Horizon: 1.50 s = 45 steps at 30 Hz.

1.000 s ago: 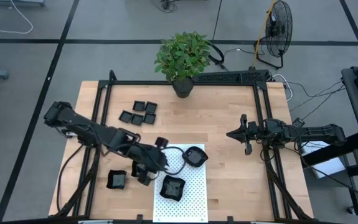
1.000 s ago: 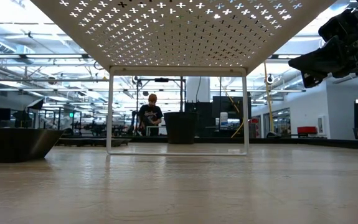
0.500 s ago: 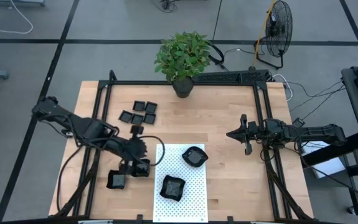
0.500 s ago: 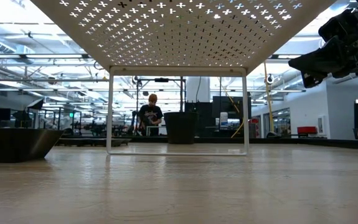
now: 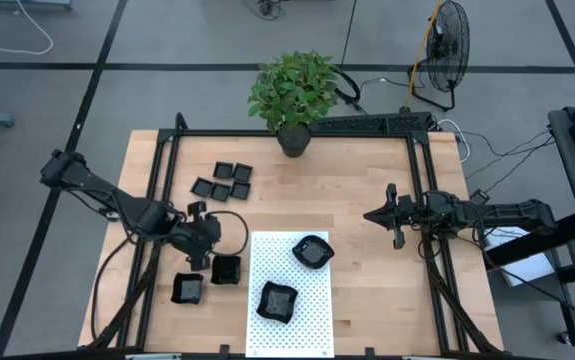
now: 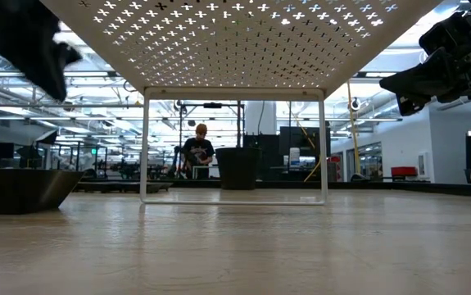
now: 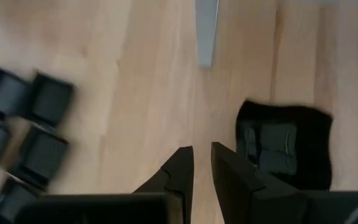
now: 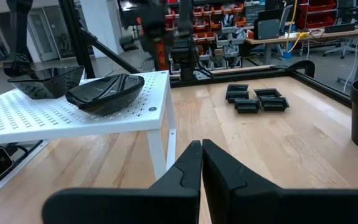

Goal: Pick & Place Mini shaped plates
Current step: Stack the right distorted square plate on top of the distorted square plate on the shelf

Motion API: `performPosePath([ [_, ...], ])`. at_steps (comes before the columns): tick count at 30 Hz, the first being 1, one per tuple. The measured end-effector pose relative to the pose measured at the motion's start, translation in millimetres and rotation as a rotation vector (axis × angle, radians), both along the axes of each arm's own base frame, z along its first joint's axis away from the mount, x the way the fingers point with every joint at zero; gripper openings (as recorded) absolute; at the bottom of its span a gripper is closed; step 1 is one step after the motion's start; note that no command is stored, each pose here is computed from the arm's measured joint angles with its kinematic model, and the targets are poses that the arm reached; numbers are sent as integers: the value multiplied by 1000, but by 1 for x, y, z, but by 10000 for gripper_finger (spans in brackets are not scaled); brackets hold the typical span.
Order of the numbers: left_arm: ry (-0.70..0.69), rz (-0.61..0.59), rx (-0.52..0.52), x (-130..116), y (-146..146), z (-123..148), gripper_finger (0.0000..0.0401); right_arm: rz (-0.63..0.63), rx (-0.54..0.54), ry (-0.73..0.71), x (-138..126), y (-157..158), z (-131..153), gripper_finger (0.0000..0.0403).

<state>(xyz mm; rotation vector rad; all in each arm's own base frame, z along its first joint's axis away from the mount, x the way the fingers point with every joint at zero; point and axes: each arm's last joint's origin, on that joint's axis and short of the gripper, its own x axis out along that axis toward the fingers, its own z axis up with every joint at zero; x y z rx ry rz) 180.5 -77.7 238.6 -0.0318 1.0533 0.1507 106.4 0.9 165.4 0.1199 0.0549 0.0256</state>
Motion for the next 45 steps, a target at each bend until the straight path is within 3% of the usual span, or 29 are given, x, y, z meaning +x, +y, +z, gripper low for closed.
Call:
performPosePath([
  [5,35,2,-20,-6,2,-35,60,0,0,0,0,0,0,0],
  [10,28,5,-33,-9,3,-53,60,0,0,0,0,0,0,0],
  [20,-75,2,-144,0,-2,-53,61,1,0,0,0,0,0,0],
  [27,-119,-58,-144,8,-12,-56,83,0,0,0,0,0,0,0],
  [36,2,-90,-85,14,-21,-82,156,0,0,0,0,0,0,0],
  [45,35,-95,-67,13,-21,-86,154,1,0,0,0,0,0,0],
])
